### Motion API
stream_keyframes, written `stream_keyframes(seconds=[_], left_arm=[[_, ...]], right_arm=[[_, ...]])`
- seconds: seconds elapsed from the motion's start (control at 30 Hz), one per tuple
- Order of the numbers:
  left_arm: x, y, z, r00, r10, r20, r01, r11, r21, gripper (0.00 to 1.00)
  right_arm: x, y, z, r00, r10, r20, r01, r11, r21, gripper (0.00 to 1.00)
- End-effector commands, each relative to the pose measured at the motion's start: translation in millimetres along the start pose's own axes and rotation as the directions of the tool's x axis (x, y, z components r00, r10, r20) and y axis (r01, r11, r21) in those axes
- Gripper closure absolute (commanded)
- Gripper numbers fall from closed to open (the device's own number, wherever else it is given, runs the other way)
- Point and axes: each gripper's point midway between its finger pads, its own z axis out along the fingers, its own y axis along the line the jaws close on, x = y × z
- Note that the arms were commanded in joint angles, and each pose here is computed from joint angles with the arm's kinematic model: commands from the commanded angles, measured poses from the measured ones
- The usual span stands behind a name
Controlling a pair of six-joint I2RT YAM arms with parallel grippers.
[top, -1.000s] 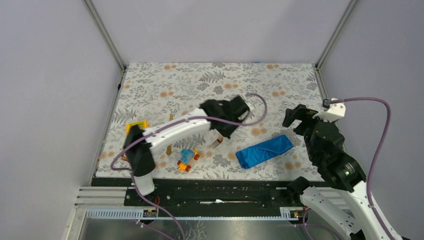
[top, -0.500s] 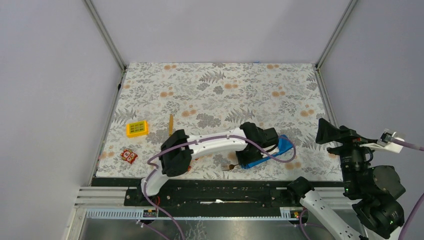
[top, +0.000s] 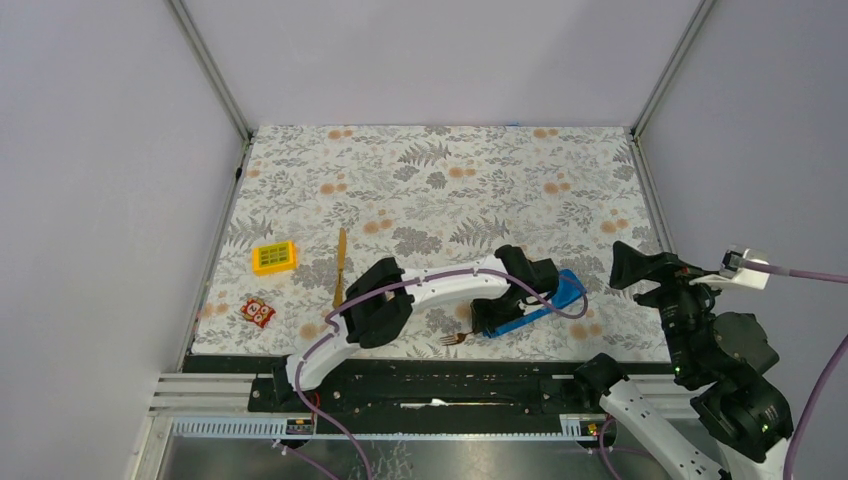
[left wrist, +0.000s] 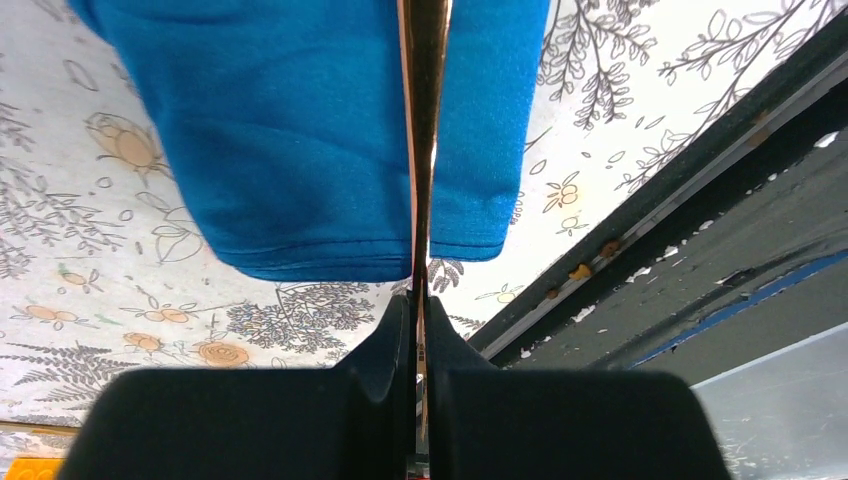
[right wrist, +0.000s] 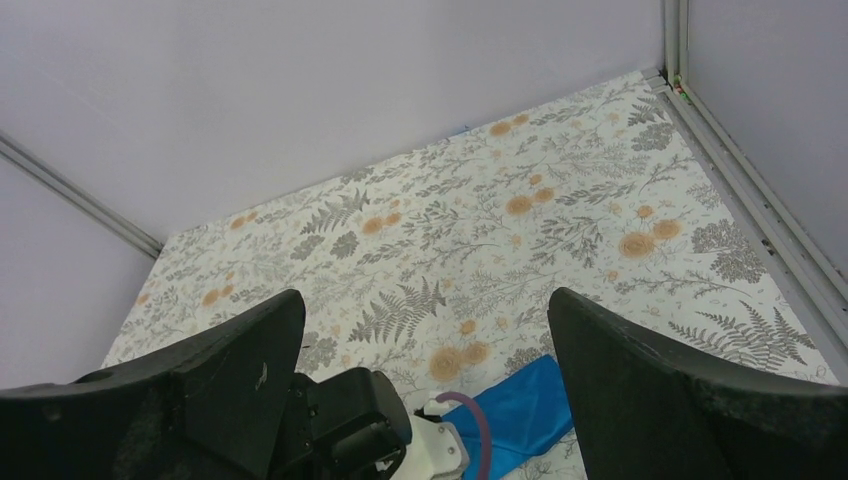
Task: Fold the napkin into a case and place the utensils inside
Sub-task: Insert the fork into the folded napkin.
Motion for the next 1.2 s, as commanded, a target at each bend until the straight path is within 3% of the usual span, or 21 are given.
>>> stream_keyframes(seconds=[0.0, 0.3, 0.37, 0.4, 0.5, 0.67, 0.8, 0.87, 1.0, 1.17], left_arm=[[-13, 10, -16, 0.998, -0.039, 0.046, 0.040, 0.999, -0.030, 1.00], [-19, 24, -5, 0.999, -0.030, 0.035, 0.033, 0.996, -0.078, 0.99], [-17, 30, -3, 0.999, -0.039, 0.026, 0.041, 0.993, -0.106, 0.89], [-18, 33, -3, 0.998, -0.051, 0.031, 0.055, 0.991, -0.120, 0.79], [-24, 42, -17, 0.992, -0.085, 0.094, 0.099, 0.981, -0.165, 0.61], [-32, 42, -72, 0.935, -0.182, 0.304, 0.217, 0.972, -0.087, 0.50], [-15, 35, -109, 0.831, -0.358, 0.425, 0.339, 0.933, 0.122, 0.45], [2, 34, -122, 0.746, -0.499, 0.441, 0.415, 0.866, 0.279, 0.44], [37, 44, -112, 0.522, -0.788, 0.326, 0.574, 0.608, 0.549, 0.38], [53, 48, -93, 0.283, -0.940, 0.192, 0.714, 0.340, 0.611, 0.37]], right_arm=[[16, 6, 9, 0.998, -0.014, -0.053, 0.014, 1.000, -0.007, 0.02], [25, 13, 16, 0.996, -0.015, -0.084, 0.013, 1.000, -0.019, 0.01], [26, 13, 16, 0.996, -0.016, -0.088, 0.015, 1.000, -0.019, 0.01], [27, 13, 17, 0.996, -0.016, -0.089, 0.015, 1.000, -0.019, 0.01], [31, 14, 18, 0.995, -0.018, -0.100, 0.016, 1.000, -0.021, 0.01], [37, 18, 21, 0.993, -0.008, -0.118, 0.004, 0.999, -0.034, 0.01], [41, 24, 26, 0.991, -0.011, -0.132, 0.004, 0.999, -0.049, 0.01], [44, 28, 29, 0.990, -0.013, -0.141, 0.004, 0.998, -0.059, 0.01], [52, 34, 35, 0.988, -0.012, -0.157, 0.000, 0.997, -0.076, 0.01], [58, 39, 38, 0.985, -0.003, -0.170, -0.013, 0.996, -0.092, 0.01]])
